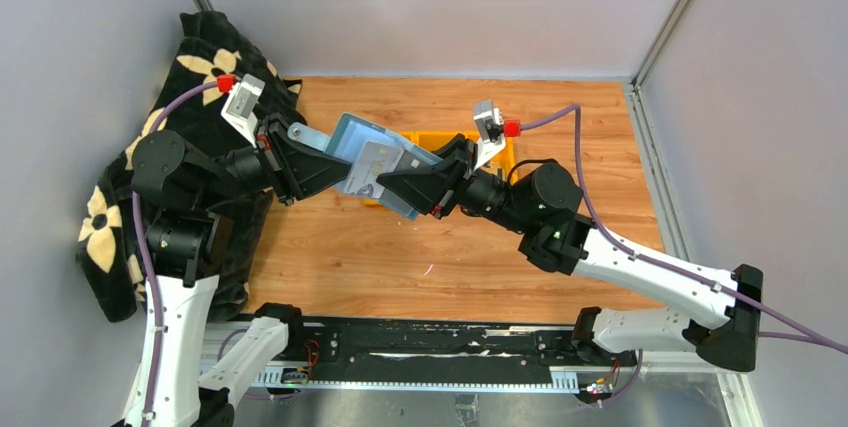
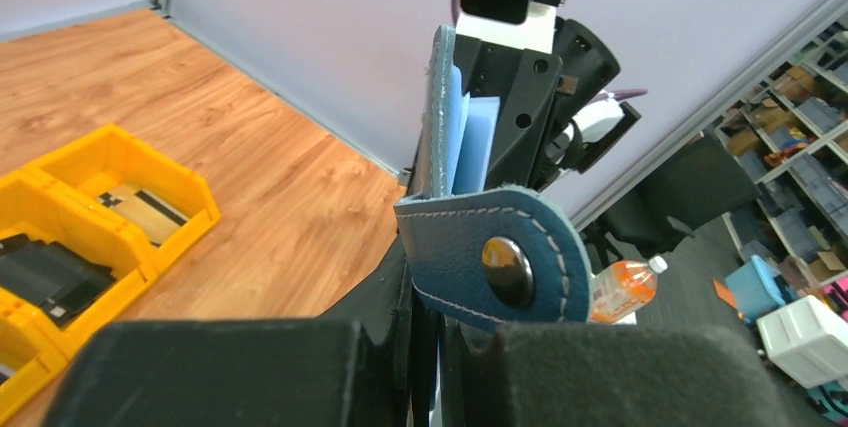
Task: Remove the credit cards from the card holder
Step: Remove the credit card from the card holder.
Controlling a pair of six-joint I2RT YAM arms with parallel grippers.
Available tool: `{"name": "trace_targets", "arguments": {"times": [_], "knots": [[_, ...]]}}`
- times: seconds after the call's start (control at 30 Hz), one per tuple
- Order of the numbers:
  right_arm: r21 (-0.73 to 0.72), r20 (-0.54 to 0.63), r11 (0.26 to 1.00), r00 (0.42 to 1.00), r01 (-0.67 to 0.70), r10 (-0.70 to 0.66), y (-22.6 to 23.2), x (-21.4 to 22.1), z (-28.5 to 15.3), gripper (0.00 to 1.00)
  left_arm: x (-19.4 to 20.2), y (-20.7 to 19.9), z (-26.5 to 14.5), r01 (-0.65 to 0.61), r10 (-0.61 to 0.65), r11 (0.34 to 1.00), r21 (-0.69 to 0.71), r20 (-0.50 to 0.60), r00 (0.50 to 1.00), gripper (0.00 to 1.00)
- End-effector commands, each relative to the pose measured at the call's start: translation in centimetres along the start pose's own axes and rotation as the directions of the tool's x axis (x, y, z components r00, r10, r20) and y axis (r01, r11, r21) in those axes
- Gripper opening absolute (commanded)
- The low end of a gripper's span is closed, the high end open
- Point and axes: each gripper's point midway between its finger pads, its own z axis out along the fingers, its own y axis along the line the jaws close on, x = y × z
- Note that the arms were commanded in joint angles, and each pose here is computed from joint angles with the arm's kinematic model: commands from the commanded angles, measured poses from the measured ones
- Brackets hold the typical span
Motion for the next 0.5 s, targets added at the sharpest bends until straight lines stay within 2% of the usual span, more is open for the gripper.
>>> {"name": "trace_targets", "arguments": {"times": [0.0,0.1,0.2,0.27,0.33,0.47], "knots": [[0.023,0.022,0.998,0.998,0.055,-0.055,0.8,-1.8,-1.0,0.20,0.0,0.3,-0.3,-0.054,0.054,0.998,-0.034,0.001,0.999,0.09],[0.035,0.027,0.998,0.998,0.055,-0.056,0.8,-2.1,-1.9,0.06,-0.1,0.2,-0.3,-0.064,0.065,0.997,-0.039,0.004,0.998,0.19],[0.037,0.027,0.998,0.998,0.056,-0.057,1.0,-2.2,-2.7,0.05,-0.3,0.3,-0.3,-0.073,0.073,0.996,-0.050,0.010,0.997,0.36],[0.040,0.024,0.998,0.998,0.056,-0.057,1.1,-2.3,-3.2,0.04,-0.4,0.2,-0.3,-0.064,0.064,0.997,-0.049,0.013,0.998,0.50],[0.045,0.023,0.997,0.998,0.062,-0.063,1.1,-2.4,-3.6,0.03,-0.6,-0.3,-0.2,-0.026,0.027,0.999,-0.026,0.017,0.999,0.58],[0.023,0.010,0.998,0.998,0.062,-0.063,1.5,-2.3,-3.6,0.02,-1.2,-1.9,0.1,0.050,-0.054,0.996,0.079,0.049,0.997,0.65]]}}
